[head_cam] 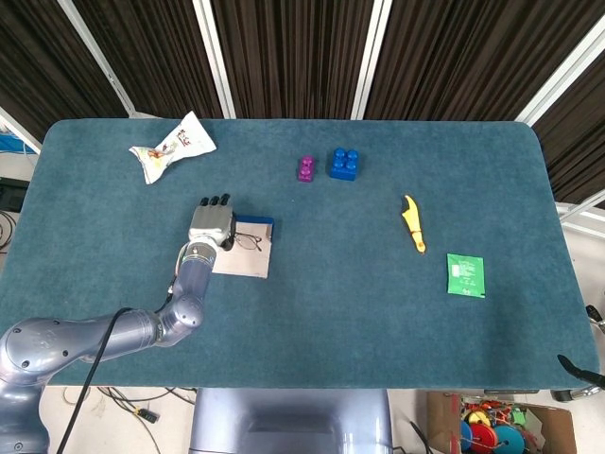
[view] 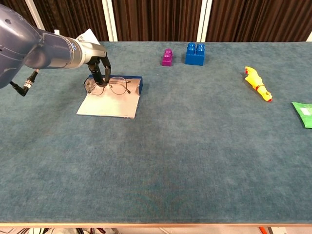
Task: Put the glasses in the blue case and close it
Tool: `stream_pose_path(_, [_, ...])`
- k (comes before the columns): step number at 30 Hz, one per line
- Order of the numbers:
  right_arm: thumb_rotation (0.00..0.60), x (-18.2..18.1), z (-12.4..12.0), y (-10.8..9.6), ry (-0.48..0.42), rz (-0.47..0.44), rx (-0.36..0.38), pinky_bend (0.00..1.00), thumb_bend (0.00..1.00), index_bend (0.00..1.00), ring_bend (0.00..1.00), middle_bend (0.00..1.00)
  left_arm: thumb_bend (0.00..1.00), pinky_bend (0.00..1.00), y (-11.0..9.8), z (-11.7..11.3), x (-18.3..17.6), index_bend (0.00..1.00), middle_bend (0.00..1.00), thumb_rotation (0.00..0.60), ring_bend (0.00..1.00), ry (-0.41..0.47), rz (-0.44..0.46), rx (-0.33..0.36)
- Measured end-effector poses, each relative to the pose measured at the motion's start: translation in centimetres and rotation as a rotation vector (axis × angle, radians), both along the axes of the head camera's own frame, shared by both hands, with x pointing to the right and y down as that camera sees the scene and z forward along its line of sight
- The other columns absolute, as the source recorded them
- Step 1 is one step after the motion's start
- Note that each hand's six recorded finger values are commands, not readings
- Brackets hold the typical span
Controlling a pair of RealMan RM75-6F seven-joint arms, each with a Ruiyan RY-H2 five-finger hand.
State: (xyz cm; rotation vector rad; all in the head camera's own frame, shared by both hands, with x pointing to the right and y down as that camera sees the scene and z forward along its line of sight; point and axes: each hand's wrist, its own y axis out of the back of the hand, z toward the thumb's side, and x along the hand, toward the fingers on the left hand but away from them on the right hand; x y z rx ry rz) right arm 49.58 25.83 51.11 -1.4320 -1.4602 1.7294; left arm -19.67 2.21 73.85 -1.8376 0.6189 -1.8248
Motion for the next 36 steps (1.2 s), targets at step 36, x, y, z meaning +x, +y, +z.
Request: stream_pose_path(36, [0.6, 0.2, -0.1, 0.1, -0.004, 0.011, -0.003, 0.24, 0.14, 0.0, 0.13, 0.02, 0.32, 0.0, 0.1, 0.8, 0.9, 0.32, 0.02, 0.6, 0.0, 0.024, -0.051, -0.015])
